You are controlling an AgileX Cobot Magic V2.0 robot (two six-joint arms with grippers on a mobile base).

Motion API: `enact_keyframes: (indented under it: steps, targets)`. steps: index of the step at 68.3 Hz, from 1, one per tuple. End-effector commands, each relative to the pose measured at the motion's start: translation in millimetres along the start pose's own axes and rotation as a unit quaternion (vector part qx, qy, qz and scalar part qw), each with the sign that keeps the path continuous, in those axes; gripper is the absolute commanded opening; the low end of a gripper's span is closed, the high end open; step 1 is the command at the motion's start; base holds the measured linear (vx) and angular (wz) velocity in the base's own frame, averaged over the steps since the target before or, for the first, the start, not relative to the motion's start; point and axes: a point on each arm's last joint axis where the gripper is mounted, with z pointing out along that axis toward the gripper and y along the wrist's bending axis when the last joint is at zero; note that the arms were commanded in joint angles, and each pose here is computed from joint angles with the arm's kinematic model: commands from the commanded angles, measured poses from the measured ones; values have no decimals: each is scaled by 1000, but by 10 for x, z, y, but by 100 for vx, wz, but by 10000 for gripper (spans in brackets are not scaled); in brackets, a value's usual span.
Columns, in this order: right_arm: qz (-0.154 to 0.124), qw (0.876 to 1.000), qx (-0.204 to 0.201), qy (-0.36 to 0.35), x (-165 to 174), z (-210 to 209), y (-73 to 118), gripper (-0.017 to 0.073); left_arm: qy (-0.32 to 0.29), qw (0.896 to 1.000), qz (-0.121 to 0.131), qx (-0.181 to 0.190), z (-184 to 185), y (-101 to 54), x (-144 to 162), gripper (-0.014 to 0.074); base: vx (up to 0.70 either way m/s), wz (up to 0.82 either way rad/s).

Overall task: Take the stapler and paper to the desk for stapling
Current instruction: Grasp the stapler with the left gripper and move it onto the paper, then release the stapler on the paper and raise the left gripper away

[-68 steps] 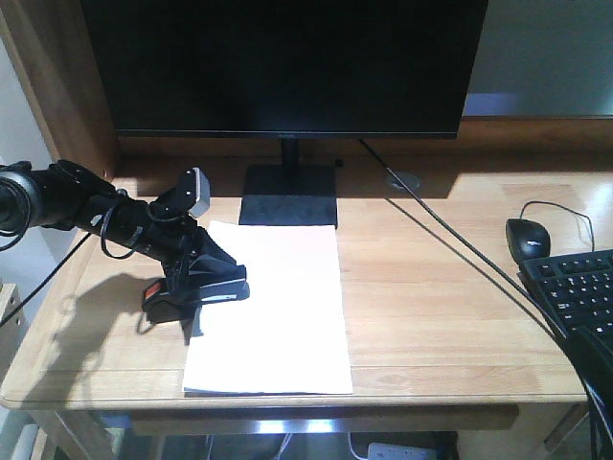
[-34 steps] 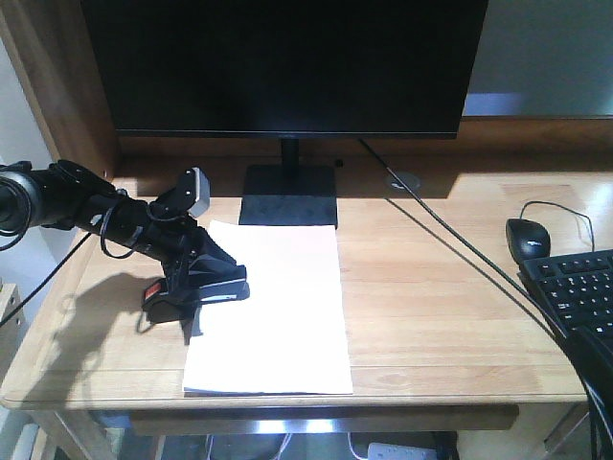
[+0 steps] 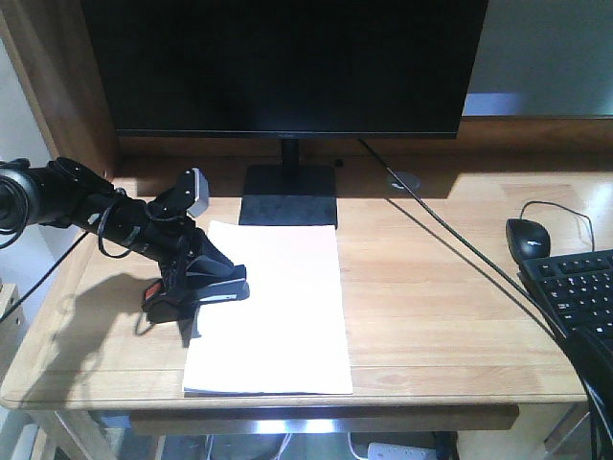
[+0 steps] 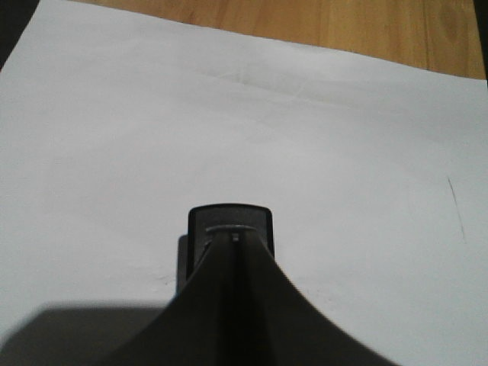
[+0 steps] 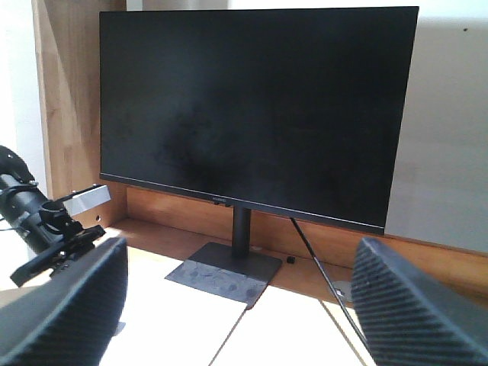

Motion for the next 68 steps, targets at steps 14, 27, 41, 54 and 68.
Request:
enact_keyframes:
  steps: [14, 27, 41, 54, 68]
  targets:
    - [-11, 1000, 10, -11, -93, 5, -20, 568, 28, 997, 22, -64, -597, -195, -547, -6, 0, 0]
    - [-11, 1000, 10, -11, -93, 5, -20, 568, 100, 985, 2, -140, -1006, -332, -721, -6, 0, 0]
    - [-11, 1000, 11, -11, -93, 5, -21, 568, 148, 959, -58, -234, -1418, -493, -865, -6, 0, 0]
    - [-11, 1000, 10, -11, -93, 5, -21, 568, 140, 904, -244, -323, -1725, -656, -927, -6, 0, 0]
    - [-11, 1000, 10, -11, -93, 5, -21, 568, 85, 843, -339, -409, -2012, -787, -1039, -6, 0, 0]
